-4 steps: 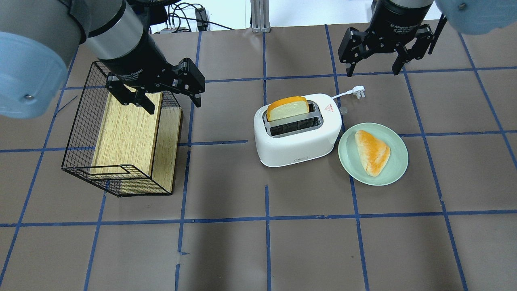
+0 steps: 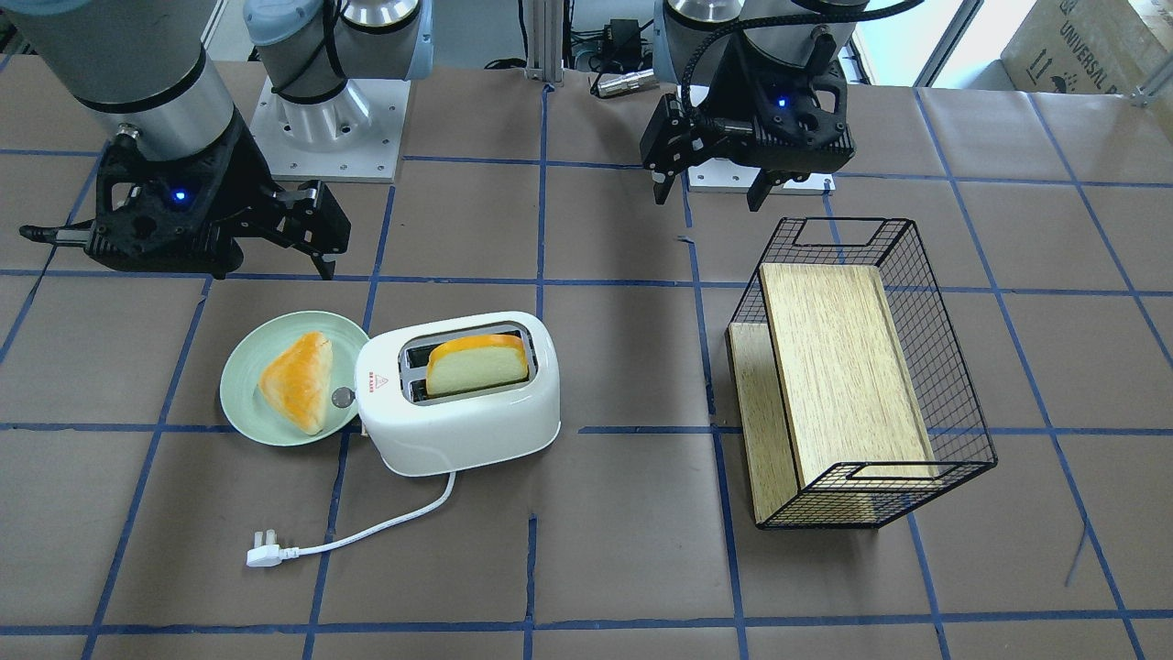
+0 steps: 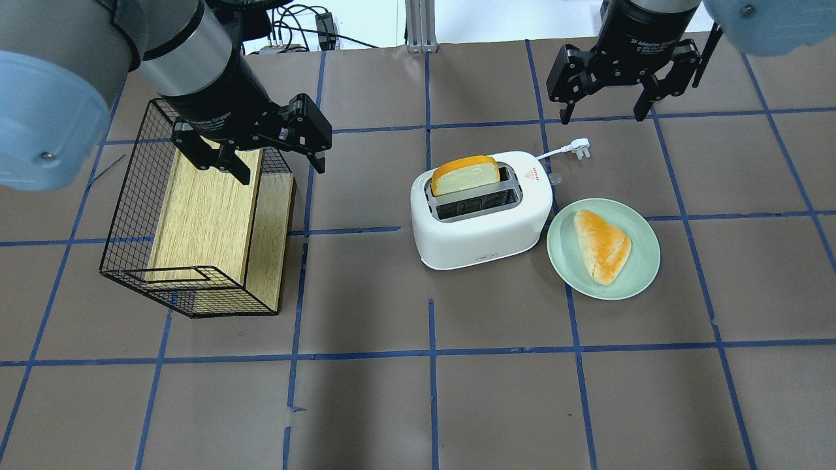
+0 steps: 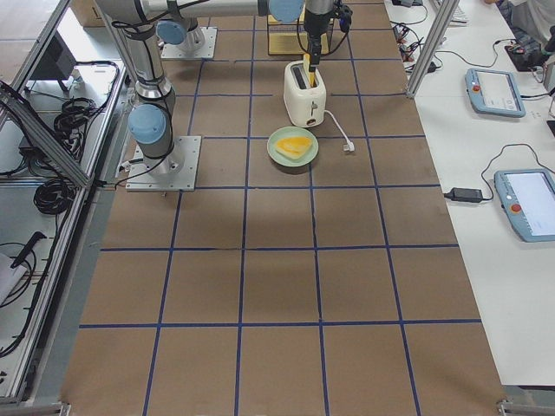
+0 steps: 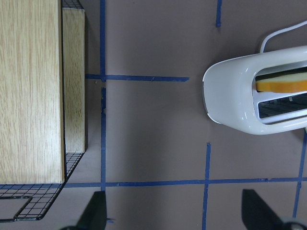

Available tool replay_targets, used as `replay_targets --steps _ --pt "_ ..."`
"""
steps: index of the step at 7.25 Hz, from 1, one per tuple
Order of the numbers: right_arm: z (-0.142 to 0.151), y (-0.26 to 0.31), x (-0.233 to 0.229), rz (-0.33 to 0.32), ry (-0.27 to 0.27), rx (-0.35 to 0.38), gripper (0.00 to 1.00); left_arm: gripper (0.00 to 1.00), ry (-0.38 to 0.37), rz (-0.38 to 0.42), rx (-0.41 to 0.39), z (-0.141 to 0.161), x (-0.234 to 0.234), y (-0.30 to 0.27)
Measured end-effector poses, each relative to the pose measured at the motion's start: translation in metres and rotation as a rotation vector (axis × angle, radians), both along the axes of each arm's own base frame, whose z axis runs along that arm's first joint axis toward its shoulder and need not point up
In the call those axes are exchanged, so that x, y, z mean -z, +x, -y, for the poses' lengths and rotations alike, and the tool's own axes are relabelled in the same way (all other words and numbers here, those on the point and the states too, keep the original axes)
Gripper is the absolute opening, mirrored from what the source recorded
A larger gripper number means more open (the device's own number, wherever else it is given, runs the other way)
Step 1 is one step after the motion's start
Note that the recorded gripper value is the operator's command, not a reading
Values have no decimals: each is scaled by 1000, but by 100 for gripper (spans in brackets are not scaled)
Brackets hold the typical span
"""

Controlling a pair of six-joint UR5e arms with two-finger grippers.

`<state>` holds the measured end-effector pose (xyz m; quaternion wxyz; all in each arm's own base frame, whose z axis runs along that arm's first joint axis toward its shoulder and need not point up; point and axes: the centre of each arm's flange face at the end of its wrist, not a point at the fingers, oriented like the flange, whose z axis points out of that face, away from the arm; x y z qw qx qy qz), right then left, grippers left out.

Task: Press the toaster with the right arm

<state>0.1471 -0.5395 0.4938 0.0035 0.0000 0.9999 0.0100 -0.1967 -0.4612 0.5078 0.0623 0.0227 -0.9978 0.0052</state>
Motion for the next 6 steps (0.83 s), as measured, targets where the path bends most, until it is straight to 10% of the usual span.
replay_targets --steps 6 --pt "0 -1 -1 11 -1 -12 100 100 2 0 0 0 1 0"
